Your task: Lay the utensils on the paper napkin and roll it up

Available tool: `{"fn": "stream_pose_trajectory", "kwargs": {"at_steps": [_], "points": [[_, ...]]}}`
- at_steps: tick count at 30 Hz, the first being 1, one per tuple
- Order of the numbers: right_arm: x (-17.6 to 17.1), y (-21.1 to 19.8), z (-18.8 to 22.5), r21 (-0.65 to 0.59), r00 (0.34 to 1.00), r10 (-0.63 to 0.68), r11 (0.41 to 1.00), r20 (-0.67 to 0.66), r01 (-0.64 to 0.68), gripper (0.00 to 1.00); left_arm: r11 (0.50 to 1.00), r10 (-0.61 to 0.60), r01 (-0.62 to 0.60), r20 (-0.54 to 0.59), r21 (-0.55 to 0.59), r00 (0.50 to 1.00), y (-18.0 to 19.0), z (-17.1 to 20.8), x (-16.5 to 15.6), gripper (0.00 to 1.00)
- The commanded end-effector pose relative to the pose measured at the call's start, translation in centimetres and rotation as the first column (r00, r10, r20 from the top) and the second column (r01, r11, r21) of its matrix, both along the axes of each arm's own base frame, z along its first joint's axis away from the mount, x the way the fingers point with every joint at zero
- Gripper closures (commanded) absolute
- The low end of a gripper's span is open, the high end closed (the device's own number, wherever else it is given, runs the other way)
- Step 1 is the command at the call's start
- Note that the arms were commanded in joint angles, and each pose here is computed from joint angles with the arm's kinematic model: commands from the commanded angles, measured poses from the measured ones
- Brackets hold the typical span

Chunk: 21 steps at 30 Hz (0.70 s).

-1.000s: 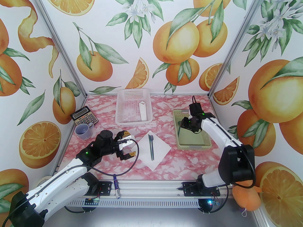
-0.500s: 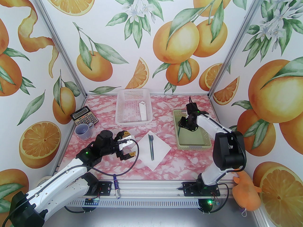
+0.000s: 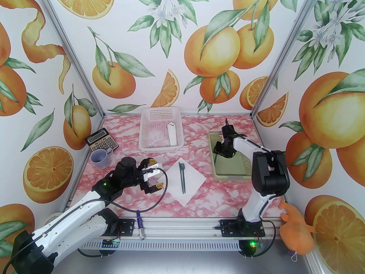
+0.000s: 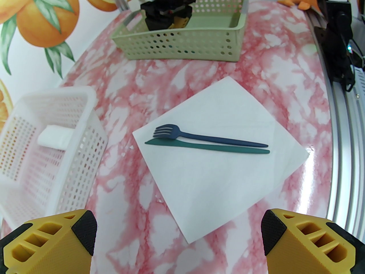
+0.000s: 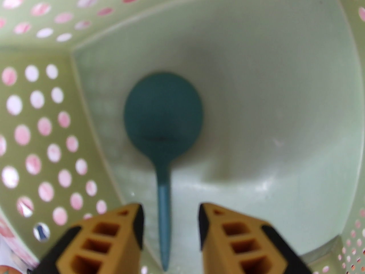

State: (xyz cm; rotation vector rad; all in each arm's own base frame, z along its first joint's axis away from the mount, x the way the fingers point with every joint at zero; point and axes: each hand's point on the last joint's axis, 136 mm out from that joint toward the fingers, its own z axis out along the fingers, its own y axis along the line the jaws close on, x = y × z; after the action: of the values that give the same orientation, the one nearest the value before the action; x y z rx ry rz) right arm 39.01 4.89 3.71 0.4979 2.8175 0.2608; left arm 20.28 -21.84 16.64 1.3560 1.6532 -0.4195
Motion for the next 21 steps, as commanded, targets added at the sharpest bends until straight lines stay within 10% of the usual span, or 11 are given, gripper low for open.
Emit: {"fn": "stream_pose_trajectory", "kwargs": {"at_steps": [1, 21], "points": [[1.3, 0.2, -0.1, 0.021, 1.000, -0.007, 1.000, 0.023, 0.006, 0.61, 1.000, -0.029, 0.029, 0.000, 0.011, 1.000, -0.2, -0.1, -0.4, 0.00], [0.4, 0.5, -2.8, 0.011, 0.998, 0.010, 1.000, -0.055, -0.009, 0.64, 0.999, -0.032, 0.032, 0.001, 0.015, 1.000, -0.2, -0.2, -0.4, 0.00]]}}
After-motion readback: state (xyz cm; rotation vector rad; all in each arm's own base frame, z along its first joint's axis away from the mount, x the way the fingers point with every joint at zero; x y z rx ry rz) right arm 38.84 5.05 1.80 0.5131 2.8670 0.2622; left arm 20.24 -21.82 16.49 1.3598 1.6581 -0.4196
